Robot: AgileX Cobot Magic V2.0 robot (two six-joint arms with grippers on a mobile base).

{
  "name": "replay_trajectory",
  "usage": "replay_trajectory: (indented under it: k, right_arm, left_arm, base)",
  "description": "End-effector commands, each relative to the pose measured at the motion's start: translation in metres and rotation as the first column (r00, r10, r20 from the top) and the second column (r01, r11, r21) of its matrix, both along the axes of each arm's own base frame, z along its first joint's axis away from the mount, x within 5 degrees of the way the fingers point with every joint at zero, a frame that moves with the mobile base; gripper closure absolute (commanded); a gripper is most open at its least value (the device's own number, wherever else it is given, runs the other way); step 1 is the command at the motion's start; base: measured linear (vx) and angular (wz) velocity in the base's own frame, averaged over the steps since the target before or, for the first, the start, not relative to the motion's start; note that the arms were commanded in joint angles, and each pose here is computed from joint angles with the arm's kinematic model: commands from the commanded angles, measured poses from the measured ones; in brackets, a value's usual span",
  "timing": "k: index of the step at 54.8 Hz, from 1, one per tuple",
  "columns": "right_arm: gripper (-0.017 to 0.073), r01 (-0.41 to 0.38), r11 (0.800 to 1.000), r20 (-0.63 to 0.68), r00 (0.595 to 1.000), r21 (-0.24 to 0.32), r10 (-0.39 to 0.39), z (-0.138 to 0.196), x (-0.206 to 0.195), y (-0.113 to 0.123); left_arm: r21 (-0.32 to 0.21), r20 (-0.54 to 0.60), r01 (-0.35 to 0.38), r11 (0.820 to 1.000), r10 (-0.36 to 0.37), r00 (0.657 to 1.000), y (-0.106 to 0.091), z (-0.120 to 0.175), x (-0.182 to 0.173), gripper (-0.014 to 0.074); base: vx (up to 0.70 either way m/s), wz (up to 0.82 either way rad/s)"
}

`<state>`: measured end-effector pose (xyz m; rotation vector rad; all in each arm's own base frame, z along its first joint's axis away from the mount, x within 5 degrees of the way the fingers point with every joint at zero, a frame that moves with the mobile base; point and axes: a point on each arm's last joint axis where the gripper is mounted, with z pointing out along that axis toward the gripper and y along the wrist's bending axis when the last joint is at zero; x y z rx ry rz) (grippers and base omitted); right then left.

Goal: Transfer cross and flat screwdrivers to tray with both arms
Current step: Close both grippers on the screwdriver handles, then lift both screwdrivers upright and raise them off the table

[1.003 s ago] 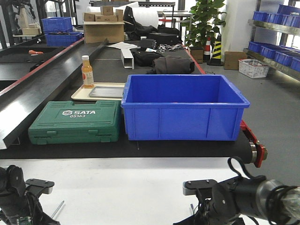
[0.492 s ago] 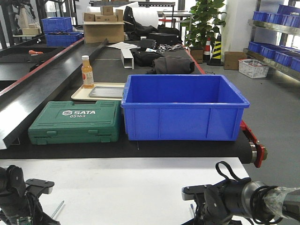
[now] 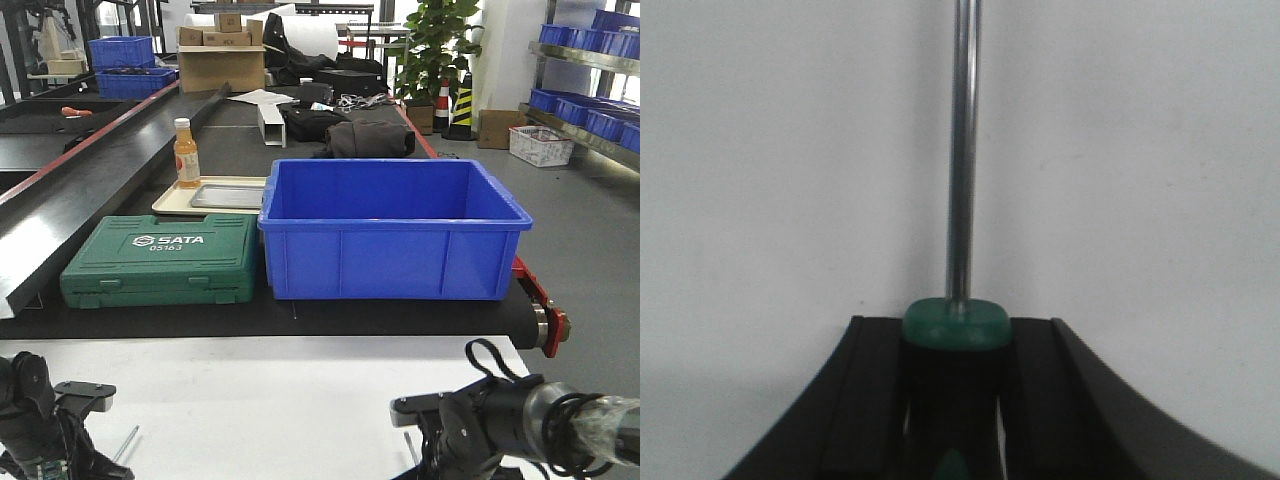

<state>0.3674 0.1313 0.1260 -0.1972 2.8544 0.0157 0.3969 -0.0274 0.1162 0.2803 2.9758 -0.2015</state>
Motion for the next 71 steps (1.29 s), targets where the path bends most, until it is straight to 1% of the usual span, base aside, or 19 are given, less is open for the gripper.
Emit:
replay_trajectory:
  k: [1, 8, 13, 23, 27, 28, 29, 30, 31, 33, 38, 40, 44, 48, 53, 58, 60, 65, 71]
  right_arm:
    - [0.0571, -0.041, 0.998, 0.215, 0.976, 0.047, 0.03, 0.061, 0.007, 0.001]
    - [0.057, -0.057, 0.996, 0.334, 0.942, 0.072, 0.029, 0.1, 0.001, -0.002]
    - [0.057, -0.069, 0.992, 0.43, 0.903, 0.106, 0.017, 0.134, -0.007, -0.005]
    - [0.057, -0.096, 0.988, 0.587, 0.809, 0.123, 0.006, 0.198, -0.032, -0.016]
    - [0.057, -0.107, 0.986, 0.645, 0.764, 0.13, -0.002, 0.222, -0.046, -0.022]
    - [0.057, -0.11, 0.985, 0.656, 0.755, 0.131, -0.003, 0.227, -0.048, -0.023]
    - [0.057, -0.114, 0.985, 0.672, 0.741, 0.131, -0.004, 0.233, -0.052, -0.024]
    - [0.057, -0.116, 0.984, 0.682, 0.732, 0.133, -0.006, 0.238, -0.055, -0.025]
    - [0.057, -0.117, 0.984, 0.69, 0.724, 0.136, -0.009, 0.242, -0.058, -0.026]
    - [0.057, -0.122, 0.982, 0.711, 0.703, 0.141, -0.014, 0.251, -0.064, -0.029]
    - [0.057, -0.13, 0.98, 0.747, 0.664, 0.154, -0.029, 0.269, -0.079, -0.034]
    - [0.057, -0.132, 0.979, 0.76, 0.649, 0.156, -0.033, 0.276, -0.084, -0.037]
    - [0.057, -0.143, 0.98, 0.794, 0.607, 0.135, -0.021, 0.285, -0.098, -0.043]
    - [0.057, -0.152, 0.977, 0.814, 0.579, 0.153, -0.037, 0.286, -0.116, -0.049]
    - [0.0568, -0.153, 0.97, 0.82, 0.568, 0.187, -0.069, 0.278, -0.14, -0.057]
    - [0.0568, -0.159, 0.97, 0.839, 0.539, 0.185, -0.072, 0.279, -0.16, -0.065]
    - [0.0567, -0.161, 0.969, 0.847, 0.527, 0.187, -0.076, 0.281, -0.167, -0.067]
    - [0.0567, -0.158, 0.97, 0.849, 0.523, 0.184, -0.076, 0.281, -0.179, -0.072]
    - [0.0567, -0.155, 0.971, 0.848, 0.525, 0.182, -0.075, 0.279, -0.185, -0.075]
  left_arm:
    - [-0.068, 0.135, -0.041, 0.997, 0.05, 0.99, -0.007, 0.042, 0.005, 0.0594]
    - [-0.114, 0.283, -0.06, 0.992, 0.091, 0.955, -0.009, 0.088, 0.002, 0.0594]
    - [-0.128, 0.404, -0.043, 0.991, 0.091, 0.91, -0.013, 0.126, -0.004, 0.0594]
    - [-0.171, 0.629, 0.02, 0.985, 0.094, 0.771, -0.03, 0.211, -0.037, 0.0594]
    - [-0.185, 0.704, 0.075, 0.98, 0.079, 0.706, -0.041, 0.246, -0.06, 0.0594]
    - [-0.185, 0.712, 0.079, 0.98, 0.078, 0.698, -0.042, 0.249, -0.062, 0.0594]
    - [-0.187, 0.737, 0.098, 0.977, 0.074, 0.672, -0.046, 0.259, -0.07, 0.0594]
    - [-0.188, 0.746, 0.102, 0.977, 0.074, 0.662, -0.047, 0.262, -0.072, 0.0594]
    - [-0.192, 0.769, 0.119, 0.974, 0.074, 0.635, -0.05, 0.272, -0.08, 0.0594]
    - [-0.203, 0.792, 0.13, 0.971, 0.085, 0.604, -0.053, 0.282, -0.087, 0.0594]
    - [-0.23, 0.838, 0.155, 0.961, 0.115, 0.533, -0.056, 0.307, -0.108, 0.0594]
    - [-0.234, 0.848, 0.165, 0.958, 0.118, 0.516, -0.056, 0.313, -0.115, 0.0593]
    - [-0.229, 0.866, 0.183, 0.956, 0.114, 0.488, -0.055, 0.323, -0.129, 0.0593]
    - [-0.231, 0.873, 0.183, 0.956, 0.12, 0.473, -0.052, 0.321, -0.142, 0.0592]
    - [-0.234, 0.879, 0.17, 0.957, 0.134, 0.458, -0.045, 0.308, -0.163, 0.0592]
    - [-0.247, 0.888, 0.153, 0.957, 0.16, 0.43, -0.039, 0.294, -0.182, 0.0592]
    - [-0.247, 0.887, 0.148, 0.958, 0.162, 0.433, -0.037, 0.287, -0.189, 0.0592]
    - [-0.248, 0.886, 0.144, 0.958, 0.164, 0.433, -0.033, 0.276, -0.203, 0.0592]
    - [-0.25, 0.894, 0.146, 0.957, 0.17, 0.414, -0.03, 0.276, -0.212, 0.0592]
  base:
    - [0.0, 0.0]
    - [0.0, 0.0]
    - [0.0, 0.0]
    - [0.0, 0.0]
    - [0.0, 0.0]
    - [0.0, 0.0]
    - [0.0, 0.0]
    - [0.0, 0.0]
    - [0.0, 0.0]
    - [0.0, 0.0]
    - [0.0, 0.0]
    - [0.0, 0.0]
    - [0.0, 0.0]
    - [0.0, 0.0]
    - [0.0, 0.0]
    - [0.0, 0.0]
    - [0.0, 0.0]
    - [0.0, 0.0]
    - [0.0, 0.0]
